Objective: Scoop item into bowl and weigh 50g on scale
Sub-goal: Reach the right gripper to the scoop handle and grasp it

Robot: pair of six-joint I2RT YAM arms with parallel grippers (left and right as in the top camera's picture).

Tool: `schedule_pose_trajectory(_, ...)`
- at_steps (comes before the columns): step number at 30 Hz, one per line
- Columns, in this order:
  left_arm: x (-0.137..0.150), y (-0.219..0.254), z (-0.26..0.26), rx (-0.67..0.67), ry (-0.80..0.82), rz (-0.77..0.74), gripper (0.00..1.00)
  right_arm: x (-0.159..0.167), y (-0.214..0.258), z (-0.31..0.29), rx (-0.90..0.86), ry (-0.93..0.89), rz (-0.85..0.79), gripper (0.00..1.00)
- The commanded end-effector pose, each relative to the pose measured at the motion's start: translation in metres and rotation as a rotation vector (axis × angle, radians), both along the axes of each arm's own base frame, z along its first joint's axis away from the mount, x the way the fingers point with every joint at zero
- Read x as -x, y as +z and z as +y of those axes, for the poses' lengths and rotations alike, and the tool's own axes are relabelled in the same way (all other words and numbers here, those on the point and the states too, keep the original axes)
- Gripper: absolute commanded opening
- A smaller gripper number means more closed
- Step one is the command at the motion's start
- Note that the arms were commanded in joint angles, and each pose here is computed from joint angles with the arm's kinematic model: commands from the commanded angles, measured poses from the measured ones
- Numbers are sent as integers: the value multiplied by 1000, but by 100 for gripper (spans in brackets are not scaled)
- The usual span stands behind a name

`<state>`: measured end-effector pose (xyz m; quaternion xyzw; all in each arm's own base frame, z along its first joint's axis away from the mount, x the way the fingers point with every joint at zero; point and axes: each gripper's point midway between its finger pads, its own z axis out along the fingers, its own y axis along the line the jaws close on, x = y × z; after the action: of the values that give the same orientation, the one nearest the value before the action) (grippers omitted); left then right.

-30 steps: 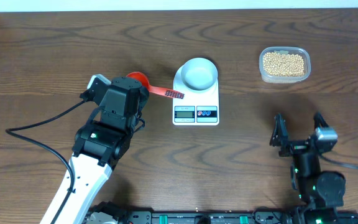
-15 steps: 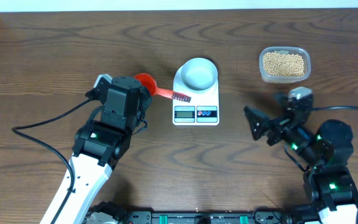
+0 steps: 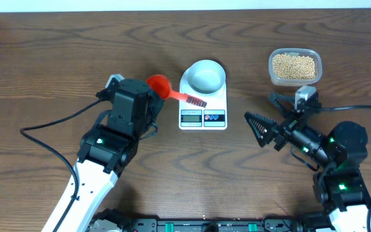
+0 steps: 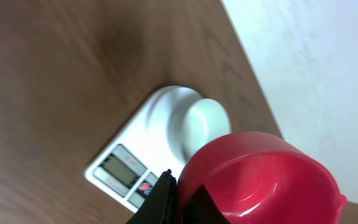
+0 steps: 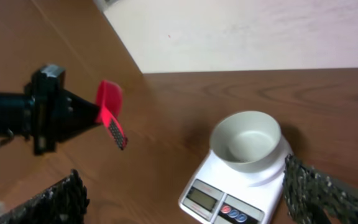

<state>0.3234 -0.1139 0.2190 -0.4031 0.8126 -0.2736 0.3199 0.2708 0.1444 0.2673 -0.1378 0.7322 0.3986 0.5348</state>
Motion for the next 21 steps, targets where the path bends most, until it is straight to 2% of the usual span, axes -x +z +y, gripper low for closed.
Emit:
schedule_pose_trajectory(1,-7,22,-13,40,-22,-64,7,2,6,17,-97,80,82,96)
schedule_pose_trajectory(4,-7,27,-22,66,-45,-83,7,5,8,34,-103,180,58,79)
schedule_pose_trajectory(7,-6,30,-27,74,-63,-90,7,4,4,51,-105,246,46,68)
schedule_pose_trajectory(21,-5,26,-49,140,-132,-63,7,-5,-3,100,-122,376,-61,46)
